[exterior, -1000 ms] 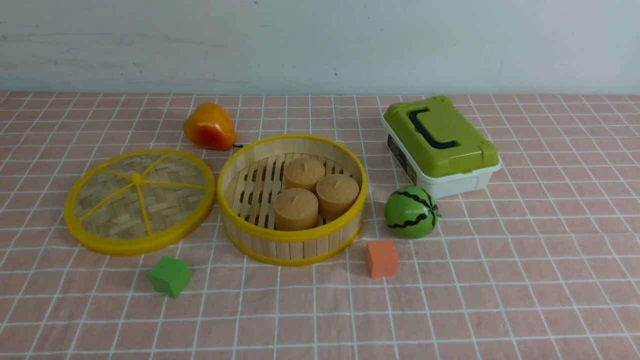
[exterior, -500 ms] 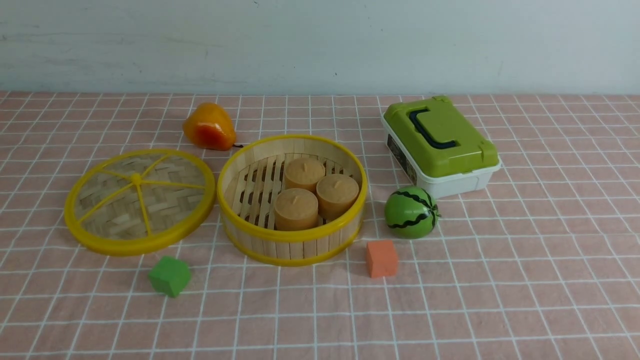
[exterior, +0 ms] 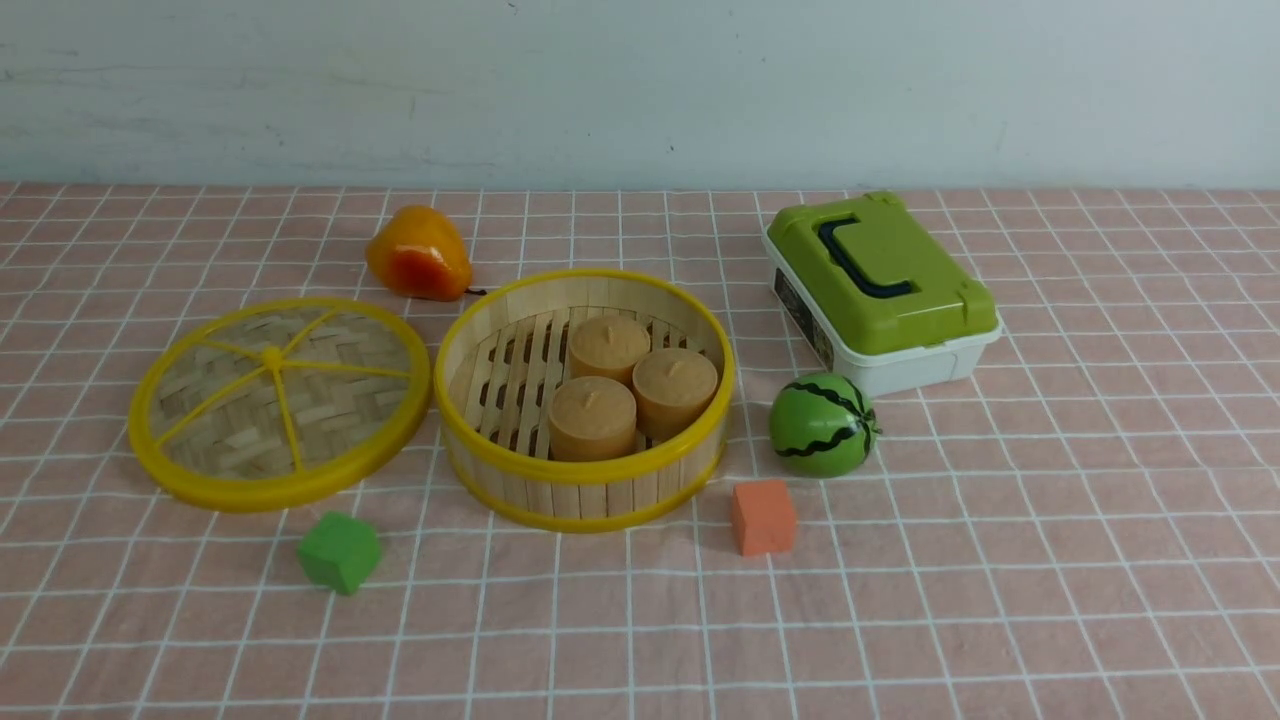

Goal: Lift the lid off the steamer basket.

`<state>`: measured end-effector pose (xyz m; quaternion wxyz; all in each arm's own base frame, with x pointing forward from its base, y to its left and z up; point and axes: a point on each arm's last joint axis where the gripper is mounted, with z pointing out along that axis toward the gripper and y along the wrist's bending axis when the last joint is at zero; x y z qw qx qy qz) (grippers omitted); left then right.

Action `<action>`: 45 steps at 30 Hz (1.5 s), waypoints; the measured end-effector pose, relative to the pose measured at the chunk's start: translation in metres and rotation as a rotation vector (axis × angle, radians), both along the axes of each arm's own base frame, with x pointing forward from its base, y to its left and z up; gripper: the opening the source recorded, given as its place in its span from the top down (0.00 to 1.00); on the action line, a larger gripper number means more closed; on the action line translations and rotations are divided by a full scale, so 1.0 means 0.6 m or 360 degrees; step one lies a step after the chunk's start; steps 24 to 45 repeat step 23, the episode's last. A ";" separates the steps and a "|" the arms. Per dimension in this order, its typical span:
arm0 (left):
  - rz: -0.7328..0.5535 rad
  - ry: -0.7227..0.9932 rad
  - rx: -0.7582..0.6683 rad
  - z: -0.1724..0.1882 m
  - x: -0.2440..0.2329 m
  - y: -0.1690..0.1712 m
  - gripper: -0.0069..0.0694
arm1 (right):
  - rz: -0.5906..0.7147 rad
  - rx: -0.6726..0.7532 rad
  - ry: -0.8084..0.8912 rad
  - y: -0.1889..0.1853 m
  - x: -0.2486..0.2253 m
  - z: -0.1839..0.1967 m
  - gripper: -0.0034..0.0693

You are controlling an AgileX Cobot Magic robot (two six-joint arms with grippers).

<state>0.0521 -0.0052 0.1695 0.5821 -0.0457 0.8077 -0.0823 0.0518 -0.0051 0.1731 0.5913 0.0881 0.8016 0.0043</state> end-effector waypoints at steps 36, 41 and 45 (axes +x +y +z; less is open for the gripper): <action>0.0000 0.0000 0.0000 0.000 0.000 0.000 0.86 | 0.0000 0.0000 0.0000 0.000 0.000 0.000 0.62; 0.0000 0.0000 0.0000 0.000 0.000 0.000 0.86 | 0.0000 0.0000 0.0000 0.000 0.000 0.000 0.62; 0.0000 0.0000 0.0000 0.000 0.000 0.000 0.86 | 0.0000 0.0000 0.0000 0.000 0.000 0.000 0.62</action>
